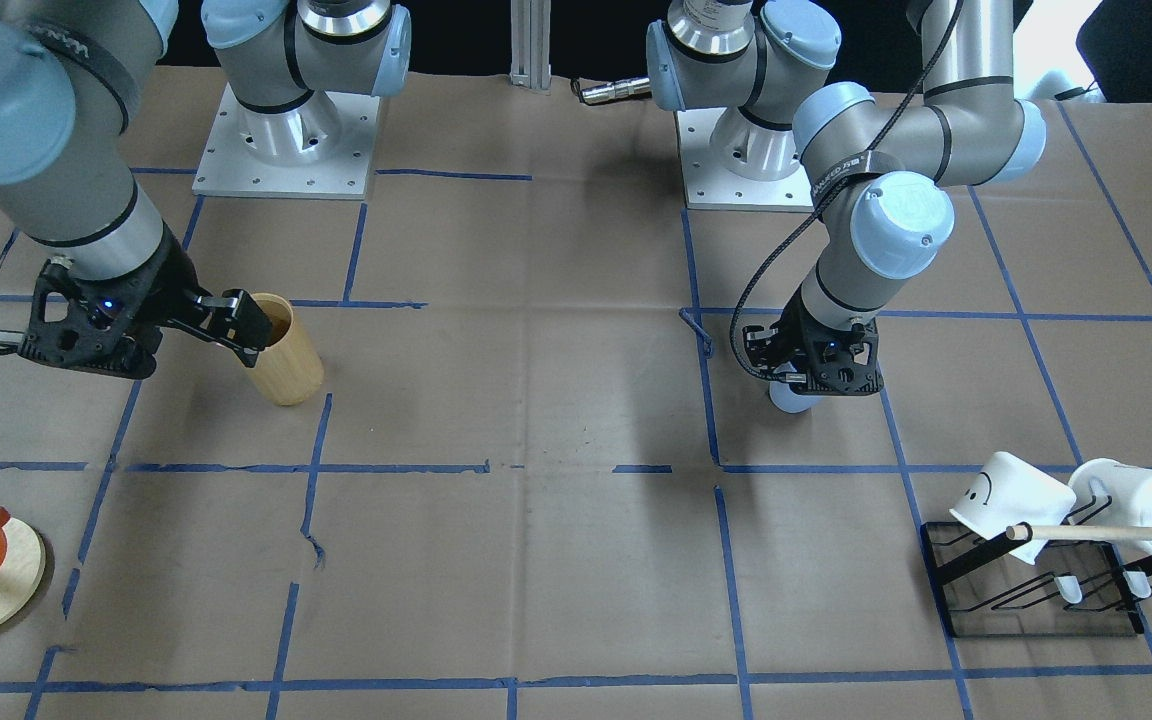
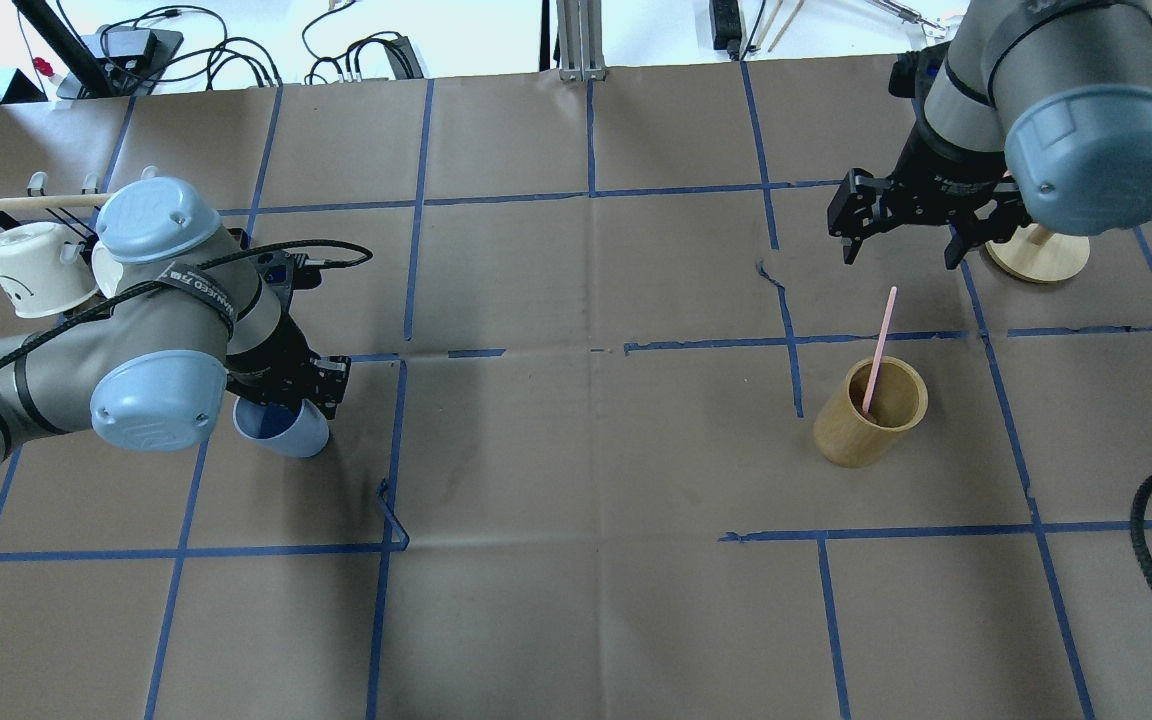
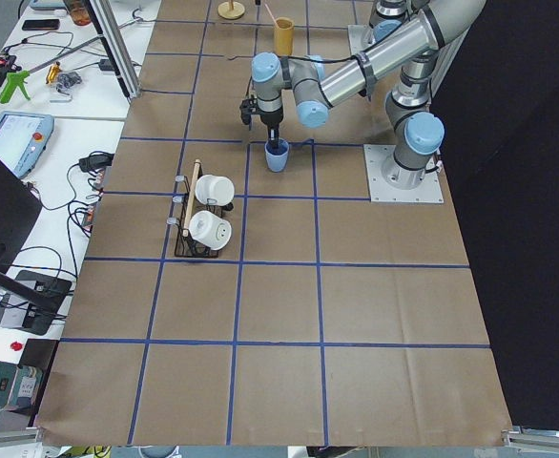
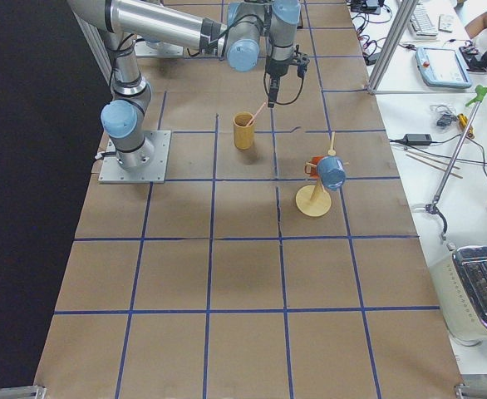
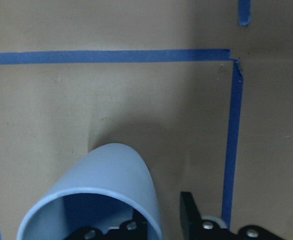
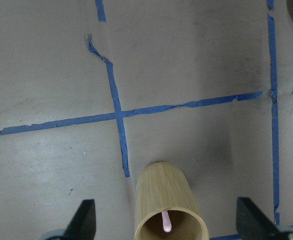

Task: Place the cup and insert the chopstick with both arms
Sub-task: 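Carry blue cup to table center while right gripper lifts pink chopstick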

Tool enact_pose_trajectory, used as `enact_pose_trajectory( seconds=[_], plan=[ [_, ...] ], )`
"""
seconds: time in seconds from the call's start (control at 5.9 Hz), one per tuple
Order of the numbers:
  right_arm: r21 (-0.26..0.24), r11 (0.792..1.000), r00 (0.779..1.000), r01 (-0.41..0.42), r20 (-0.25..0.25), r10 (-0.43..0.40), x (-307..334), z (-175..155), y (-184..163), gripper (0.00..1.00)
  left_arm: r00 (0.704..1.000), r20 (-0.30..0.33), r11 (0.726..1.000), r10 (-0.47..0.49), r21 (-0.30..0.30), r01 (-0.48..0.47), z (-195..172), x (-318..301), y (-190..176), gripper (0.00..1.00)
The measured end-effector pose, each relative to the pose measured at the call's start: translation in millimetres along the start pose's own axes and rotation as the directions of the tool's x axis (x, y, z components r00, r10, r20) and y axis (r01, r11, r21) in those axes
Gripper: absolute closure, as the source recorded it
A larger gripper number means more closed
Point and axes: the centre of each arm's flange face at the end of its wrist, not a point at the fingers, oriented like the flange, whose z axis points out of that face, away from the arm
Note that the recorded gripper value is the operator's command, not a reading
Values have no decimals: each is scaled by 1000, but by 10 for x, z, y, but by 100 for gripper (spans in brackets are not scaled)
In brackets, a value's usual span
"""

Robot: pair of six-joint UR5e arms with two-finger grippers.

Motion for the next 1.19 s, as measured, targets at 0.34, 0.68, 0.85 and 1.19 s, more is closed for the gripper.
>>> enact_pose_trajectory(
  seconds=[0.34, 0.68, 0.85, 1.19],
  plan=[
    [-19, 1000, 1000, 2, -1, -2, -16, 165, 55, 43, 999, -10, 997, -35, 62, 36, -309, 310, -155, 98],
    [-40, 999, 1000, 7, -4, -7, -13, 187, 99, 88, 991, -43, 981, -130, 139, 135, -654, 1426, -400, 97],
    [-42, 999, 1000, 9, -4, -9, -11, 190, 104, 92, 982, -64, 970, -176, 156, 184, -680, 2033, -553, 97],
    [-36, 999, 1000, 11, -3, -11, -9, 155, 98, 92, 964, -96, 952, -247, 164, 260, -481, 2963, -722, 93]
  ],
)
